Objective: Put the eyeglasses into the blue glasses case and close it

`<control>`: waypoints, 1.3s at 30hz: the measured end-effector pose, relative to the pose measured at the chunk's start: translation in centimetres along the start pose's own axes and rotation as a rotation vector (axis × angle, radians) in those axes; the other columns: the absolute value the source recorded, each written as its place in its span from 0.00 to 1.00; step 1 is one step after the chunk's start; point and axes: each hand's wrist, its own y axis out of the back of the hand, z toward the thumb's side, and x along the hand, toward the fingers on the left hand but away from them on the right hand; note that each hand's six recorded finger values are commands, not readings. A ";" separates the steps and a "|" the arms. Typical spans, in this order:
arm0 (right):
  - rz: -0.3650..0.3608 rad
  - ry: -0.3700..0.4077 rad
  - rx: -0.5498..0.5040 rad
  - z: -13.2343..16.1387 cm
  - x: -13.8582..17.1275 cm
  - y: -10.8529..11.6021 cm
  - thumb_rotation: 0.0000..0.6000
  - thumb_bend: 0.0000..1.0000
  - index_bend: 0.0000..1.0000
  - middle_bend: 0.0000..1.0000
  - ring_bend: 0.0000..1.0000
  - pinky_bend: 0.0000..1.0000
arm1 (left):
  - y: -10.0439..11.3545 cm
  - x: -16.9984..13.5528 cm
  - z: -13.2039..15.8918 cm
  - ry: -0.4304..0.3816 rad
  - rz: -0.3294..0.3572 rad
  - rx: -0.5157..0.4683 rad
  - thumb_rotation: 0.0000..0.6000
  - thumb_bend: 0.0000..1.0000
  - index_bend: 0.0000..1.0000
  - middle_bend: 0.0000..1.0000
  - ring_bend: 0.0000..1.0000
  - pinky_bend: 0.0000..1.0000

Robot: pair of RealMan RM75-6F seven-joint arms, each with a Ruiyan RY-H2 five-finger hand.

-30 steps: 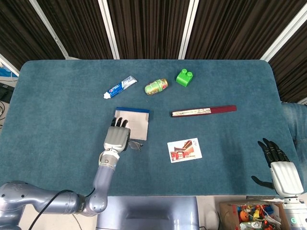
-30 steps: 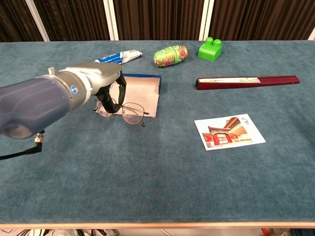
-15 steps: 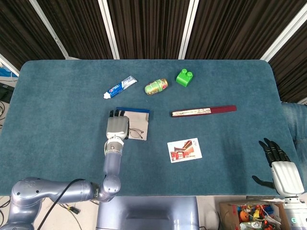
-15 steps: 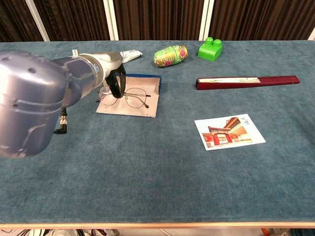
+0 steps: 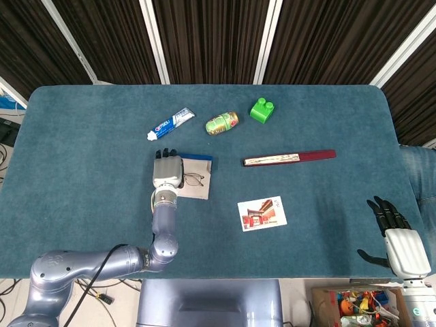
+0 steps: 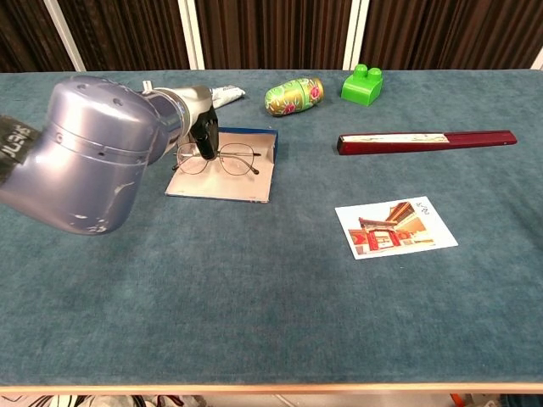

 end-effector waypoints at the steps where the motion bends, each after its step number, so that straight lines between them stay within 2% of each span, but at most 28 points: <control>1: 0.001 -0.001 -0.001 0.0 0.0 0.0 1.00 0.06 0.02 0.00 0.03 0.18 | 0.0 0.2 0.1 0.002 0.002 0.000 1.00 0.45 0.58 0.14 0.00 0.00; 16: 0.008 -0.014 -0.013 -0.1 -0.1 -0.1 1.00 0.06 0.02 0.00 0.03 0.18 | -0.3 2.3 1.0 0.009 -0.004 -0.012 1.00 0.45 0.58 0.14 0.00 0.00; 39: 0.020 -0.025 -0.028 -0.3 -0.2 -0.1 1.00 0.06 0.02 0.00 0.03 0.18 | -0.4 3.3 2.1 0.012 0.018 -0.022 1.00 0.45 0.58 0.13 0.00 0.00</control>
